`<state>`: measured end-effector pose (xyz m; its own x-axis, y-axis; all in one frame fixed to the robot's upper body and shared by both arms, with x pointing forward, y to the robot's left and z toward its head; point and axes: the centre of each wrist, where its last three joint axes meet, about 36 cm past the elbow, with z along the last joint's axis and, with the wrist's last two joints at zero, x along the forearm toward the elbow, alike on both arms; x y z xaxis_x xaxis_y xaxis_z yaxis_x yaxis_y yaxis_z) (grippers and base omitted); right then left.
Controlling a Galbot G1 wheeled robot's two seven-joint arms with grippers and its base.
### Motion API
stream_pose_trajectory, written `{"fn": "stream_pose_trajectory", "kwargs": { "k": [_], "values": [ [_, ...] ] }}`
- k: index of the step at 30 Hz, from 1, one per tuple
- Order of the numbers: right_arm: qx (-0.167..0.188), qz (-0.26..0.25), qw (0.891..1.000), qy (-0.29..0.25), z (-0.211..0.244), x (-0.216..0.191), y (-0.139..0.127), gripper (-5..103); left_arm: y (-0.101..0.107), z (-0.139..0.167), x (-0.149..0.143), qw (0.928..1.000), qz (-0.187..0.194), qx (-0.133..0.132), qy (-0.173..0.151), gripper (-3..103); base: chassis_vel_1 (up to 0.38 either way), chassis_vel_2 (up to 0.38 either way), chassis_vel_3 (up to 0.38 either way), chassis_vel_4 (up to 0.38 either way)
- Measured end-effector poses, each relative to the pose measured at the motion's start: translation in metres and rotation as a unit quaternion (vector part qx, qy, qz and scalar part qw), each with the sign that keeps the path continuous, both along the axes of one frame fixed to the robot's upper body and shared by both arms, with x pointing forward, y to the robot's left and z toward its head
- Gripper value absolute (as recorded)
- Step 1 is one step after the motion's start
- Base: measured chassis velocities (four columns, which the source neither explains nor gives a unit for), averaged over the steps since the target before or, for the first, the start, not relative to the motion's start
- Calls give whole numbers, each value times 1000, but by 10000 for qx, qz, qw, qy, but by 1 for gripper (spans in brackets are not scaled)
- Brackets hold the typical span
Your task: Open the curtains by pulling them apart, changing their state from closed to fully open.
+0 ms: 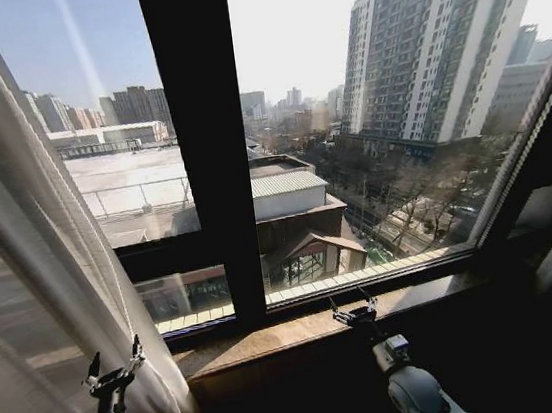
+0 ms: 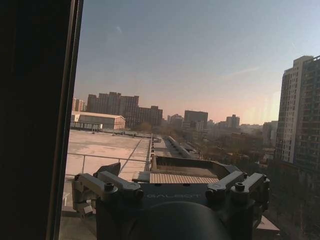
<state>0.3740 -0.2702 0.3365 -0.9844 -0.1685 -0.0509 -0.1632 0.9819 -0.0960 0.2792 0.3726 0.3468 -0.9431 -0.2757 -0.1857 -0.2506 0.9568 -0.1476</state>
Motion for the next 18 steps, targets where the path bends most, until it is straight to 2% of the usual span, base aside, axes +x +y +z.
{"fn": "stream_pose_trajectory", "kwargs": {
  "k": [18],
  "values": [
    [0, 0, 10000, 0, 0, 0, 0, 100, 0, 0, 0, 10000, 0, 0, 0, 100, 0, 0, 0, 0]
  ]
}}
